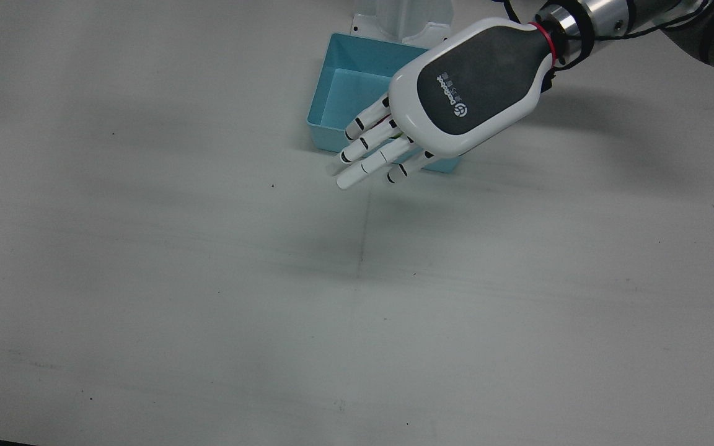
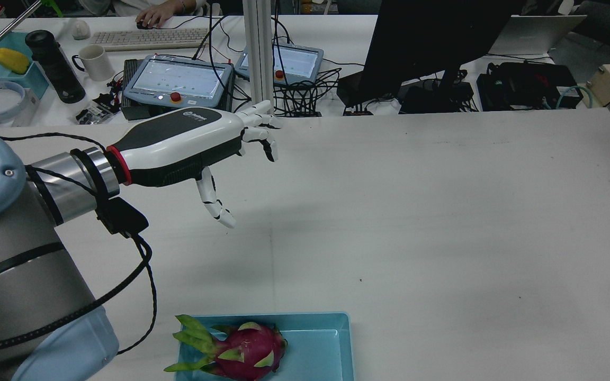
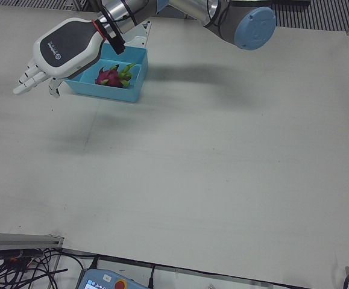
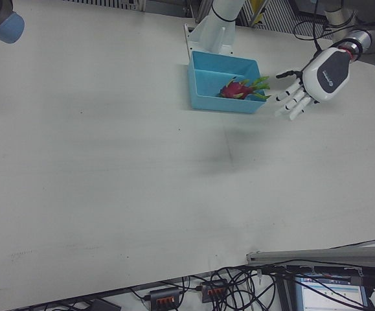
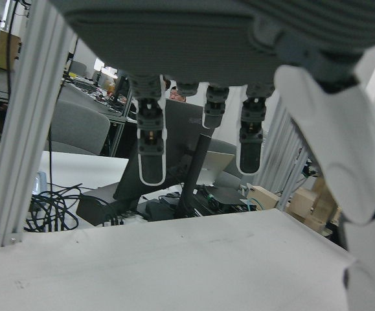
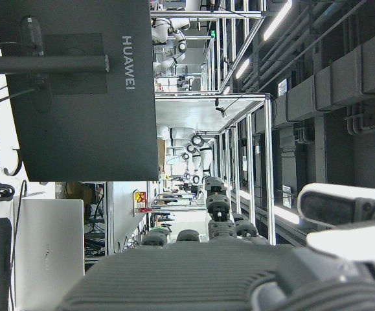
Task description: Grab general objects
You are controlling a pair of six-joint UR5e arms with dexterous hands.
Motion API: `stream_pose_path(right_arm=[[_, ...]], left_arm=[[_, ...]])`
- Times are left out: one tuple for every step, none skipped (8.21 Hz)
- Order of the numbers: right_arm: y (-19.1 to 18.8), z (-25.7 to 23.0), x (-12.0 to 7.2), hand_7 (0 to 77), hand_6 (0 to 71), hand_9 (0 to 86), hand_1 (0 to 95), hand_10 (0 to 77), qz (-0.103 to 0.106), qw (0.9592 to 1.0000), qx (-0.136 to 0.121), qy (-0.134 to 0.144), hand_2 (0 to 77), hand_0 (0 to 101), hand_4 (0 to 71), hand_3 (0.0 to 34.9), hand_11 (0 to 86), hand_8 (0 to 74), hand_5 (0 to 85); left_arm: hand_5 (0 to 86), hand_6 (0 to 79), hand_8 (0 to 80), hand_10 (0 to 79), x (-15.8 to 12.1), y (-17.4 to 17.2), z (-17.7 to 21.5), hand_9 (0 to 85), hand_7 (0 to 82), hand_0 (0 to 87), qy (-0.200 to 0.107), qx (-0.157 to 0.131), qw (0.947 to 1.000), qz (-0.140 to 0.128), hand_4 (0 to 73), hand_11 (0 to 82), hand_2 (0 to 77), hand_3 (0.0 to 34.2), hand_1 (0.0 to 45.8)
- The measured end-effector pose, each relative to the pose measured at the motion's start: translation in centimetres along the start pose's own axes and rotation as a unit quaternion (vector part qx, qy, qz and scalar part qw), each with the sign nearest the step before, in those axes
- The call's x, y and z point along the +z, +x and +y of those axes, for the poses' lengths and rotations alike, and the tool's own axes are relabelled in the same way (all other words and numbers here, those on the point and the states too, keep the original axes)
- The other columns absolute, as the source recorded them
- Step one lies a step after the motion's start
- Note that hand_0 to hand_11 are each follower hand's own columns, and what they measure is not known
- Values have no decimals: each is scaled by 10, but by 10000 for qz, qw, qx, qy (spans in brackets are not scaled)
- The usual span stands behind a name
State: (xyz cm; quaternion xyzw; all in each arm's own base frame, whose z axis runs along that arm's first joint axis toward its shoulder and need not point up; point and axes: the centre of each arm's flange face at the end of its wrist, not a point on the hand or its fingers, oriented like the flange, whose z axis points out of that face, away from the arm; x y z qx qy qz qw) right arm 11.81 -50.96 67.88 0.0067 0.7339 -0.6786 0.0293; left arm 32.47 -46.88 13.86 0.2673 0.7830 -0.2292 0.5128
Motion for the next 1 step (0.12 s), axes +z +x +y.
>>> stream_pose_path(right_arm=[[0, 0, 0, 0, 0, 5, 60, 0, 0, 10000, 0, 0, 747, 0, 0, 0, 5, 0, 0]], left_arm=[[360, 38, 11, 355, -6, -17, -45, 38, 207, 510, 476, -183, 9987, -37, 87, 235, 207, 0, 0]])
